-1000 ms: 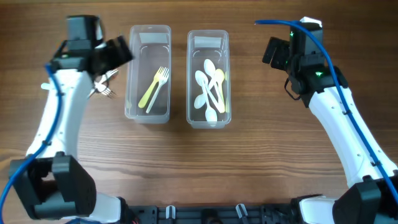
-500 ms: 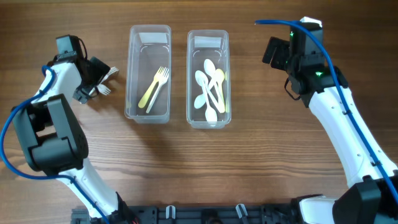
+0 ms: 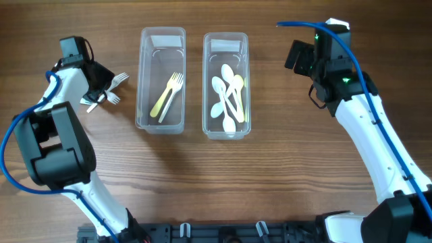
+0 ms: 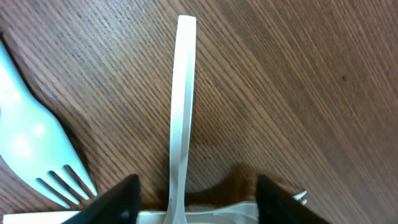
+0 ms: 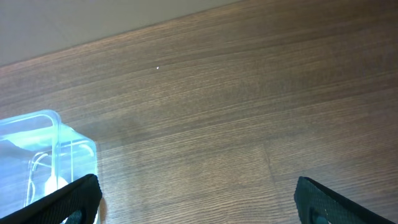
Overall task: Pack container
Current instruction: 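Grasp another white fork with the left gripper and carry it over, then release the white fork into the left container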
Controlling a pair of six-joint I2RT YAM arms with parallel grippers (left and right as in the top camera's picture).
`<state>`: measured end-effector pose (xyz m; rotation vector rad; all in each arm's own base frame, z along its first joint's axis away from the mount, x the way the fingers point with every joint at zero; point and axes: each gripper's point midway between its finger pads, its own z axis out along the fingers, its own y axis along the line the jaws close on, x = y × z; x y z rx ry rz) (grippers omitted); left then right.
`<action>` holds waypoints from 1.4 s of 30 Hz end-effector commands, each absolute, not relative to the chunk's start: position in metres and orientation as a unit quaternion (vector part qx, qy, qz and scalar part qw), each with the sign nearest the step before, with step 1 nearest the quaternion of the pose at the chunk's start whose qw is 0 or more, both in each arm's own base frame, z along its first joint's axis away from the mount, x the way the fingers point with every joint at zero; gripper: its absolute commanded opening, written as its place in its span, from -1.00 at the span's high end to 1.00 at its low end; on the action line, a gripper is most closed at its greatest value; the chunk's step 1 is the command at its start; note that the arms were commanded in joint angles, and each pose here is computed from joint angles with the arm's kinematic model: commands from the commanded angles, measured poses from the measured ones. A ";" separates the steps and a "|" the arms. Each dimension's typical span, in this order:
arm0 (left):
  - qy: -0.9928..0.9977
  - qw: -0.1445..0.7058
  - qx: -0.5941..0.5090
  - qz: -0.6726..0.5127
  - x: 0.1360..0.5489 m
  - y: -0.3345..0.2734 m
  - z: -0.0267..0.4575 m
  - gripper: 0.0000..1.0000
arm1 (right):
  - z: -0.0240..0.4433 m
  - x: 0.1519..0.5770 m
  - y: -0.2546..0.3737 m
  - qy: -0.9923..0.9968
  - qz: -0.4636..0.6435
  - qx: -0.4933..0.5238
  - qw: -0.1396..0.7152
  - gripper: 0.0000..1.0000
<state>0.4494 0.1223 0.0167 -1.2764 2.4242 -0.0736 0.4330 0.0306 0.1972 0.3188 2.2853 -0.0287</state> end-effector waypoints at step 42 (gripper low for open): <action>0.957 0.272 -0.043 -0.087 0.436 -0.064 0.162 0.92 | 0.200 0.434 0.026 0.903 -0.019 0.132 0.409 -1.00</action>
